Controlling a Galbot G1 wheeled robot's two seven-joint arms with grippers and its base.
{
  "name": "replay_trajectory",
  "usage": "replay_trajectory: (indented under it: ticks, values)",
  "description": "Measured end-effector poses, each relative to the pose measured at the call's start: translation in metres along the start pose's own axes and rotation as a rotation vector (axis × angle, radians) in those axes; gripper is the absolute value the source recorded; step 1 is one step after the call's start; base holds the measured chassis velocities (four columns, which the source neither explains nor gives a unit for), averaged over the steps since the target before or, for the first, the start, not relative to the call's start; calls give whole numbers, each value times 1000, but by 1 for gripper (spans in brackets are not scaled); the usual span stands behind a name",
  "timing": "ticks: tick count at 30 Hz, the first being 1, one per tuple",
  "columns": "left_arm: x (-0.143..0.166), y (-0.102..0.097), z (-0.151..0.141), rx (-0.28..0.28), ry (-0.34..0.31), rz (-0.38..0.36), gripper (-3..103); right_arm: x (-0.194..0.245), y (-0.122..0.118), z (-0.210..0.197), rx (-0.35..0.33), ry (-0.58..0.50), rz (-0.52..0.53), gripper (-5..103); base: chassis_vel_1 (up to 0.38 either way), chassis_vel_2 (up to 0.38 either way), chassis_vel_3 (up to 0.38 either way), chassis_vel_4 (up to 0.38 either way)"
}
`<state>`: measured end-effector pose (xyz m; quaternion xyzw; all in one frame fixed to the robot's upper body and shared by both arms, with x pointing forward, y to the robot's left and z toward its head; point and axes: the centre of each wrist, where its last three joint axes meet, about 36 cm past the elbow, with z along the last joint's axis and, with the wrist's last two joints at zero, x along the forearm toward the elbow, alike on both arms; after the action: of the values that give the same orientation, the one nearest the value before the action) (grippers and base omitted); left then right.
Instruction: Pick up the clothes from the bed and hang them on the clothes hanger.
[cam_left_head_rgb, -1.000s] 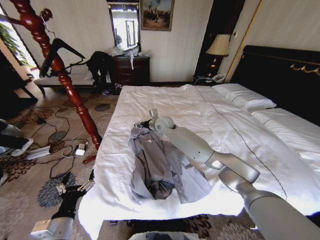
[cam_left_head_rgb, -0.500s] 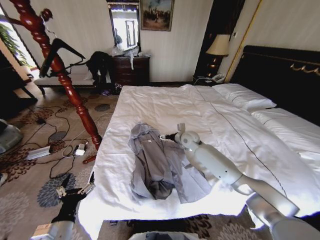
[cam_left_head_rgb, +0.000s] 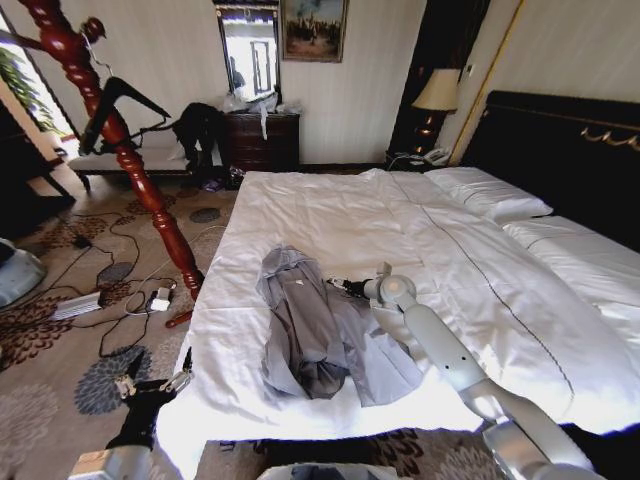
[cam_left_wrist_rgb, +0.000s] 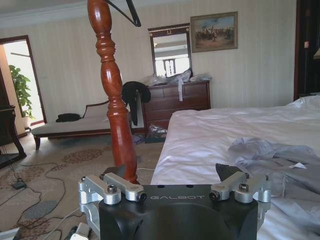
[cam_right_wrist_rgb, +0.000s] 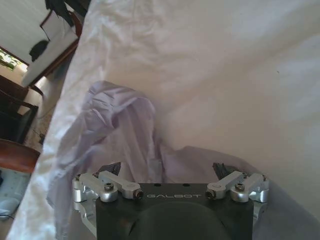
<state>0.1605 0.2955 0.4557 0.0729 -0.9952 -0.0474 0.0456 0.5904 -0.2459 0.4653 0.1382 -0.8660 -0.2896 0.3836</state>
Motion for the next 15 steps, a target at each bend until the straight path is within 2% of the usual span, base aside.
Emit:
replay_trajectory:
  ticks: [3,8,14,15]
  values:
    - [0,-1,0,-3,2,2,100,3,14,-3,-3,-6,-43,100,0,0,0,0]
    - [2,-2,1,-4,9,0,100,-14,22,10,-8,26,-53,100,0,0,0,0]
    - [5,1,1,-14,15,-3,100,-31,23,14,-46,35,-61,102,0,0,0,0]
    - [5,2,1,-15,16,-3,100,-32,22,14,-52,35,-61,100,0,0,0,0]
